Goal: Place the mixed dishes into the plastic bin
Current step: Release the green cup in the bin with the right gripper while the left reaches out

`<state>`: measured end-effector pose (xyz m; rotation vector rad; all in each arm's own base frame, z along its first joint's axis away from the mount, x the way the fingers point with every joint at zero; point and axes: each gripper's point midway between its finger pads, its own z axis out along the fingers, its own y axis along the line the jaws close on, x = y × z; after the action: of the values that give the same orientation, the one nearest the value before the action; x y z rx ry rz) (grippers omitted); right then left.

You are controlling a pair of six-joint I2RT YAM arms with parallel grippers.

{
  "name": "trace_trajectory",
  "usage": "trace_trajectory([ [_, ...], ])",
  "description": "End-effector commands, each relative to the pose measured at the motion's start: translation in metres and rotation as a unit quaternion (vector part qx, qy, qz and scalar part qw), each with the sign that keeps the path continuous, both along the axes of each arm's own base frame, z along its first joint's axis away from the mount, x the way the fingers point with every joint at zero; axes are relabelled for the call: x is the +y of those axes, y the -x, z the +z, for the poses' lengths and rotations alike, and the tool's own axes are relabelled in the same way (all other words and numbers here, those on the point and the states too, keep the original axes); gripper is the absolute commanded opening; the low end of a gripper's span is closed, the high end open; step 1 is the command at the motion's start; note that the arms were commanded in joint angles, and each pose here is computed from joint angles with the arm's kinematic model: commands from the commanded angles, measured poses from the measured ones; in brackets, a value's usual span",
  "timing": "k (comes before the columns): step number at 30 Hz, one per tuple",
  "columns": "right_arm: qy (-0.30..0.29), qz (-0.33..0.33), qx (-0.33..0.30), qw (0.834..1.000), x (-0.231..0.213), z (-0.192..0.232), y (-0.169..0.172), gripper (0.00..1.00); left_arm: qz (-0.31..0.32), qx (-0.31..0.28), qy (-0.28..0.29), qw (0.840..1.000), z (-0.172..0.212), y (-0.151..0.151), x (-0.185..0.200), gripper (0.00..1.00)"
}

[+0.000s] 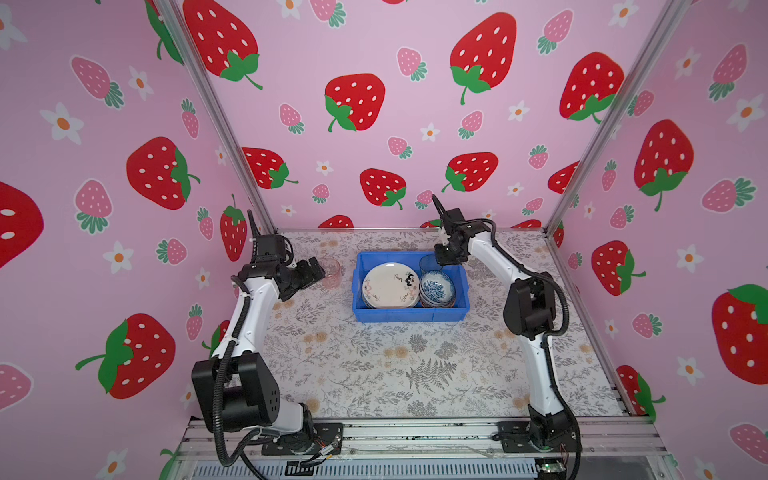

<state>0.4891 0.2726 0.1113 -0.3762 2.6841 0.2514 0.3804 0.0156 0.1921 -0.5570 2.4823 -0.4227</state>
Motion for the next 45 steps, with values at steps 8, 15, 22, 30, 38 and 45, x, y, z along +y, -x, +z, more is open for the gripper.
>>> trace_trajectory([
  [8,-0.028,0.007,-0.064,0.998,0.001,0.075,0.005,0.51,0.011,0.019,-0.014,1.000,-0.007,0.000,0.008,0.99],
  [15,-0.060,0.012,-0.117,0.991,-0.004,0.134,0.030,0.80,0.018,0.041,-0.020,0.999,-0.020,0.001,0.013,0.99],
  [22,-0.093,0.015,-0.149,0.984,-0.019,0.167,0.072,0.92,0.024,0.063,-0.022,0.998,-0.035,0.001,0.015,0.99],
  [30,-0.087,0.012,-0.156,0.984,-0.053,0.166,0.125,0.93,0.015,0.073,-0.022,0.997,-0.043,0.001,0.008,0.98],
  [38,-0.093,0.021,-0.139,0.986,-0.071,0.149,0.165,0.93,0.022,0.076,-0.025,0.997,-0.045,-0.019,0.007,0.98],
  [45,-0.098,0.003,-0.138,0.986,-0.089,0.140,0.193,0.93,0.038,0.075,-0.025,0.996,-0.041,-0.047,0.014,0.98],
])
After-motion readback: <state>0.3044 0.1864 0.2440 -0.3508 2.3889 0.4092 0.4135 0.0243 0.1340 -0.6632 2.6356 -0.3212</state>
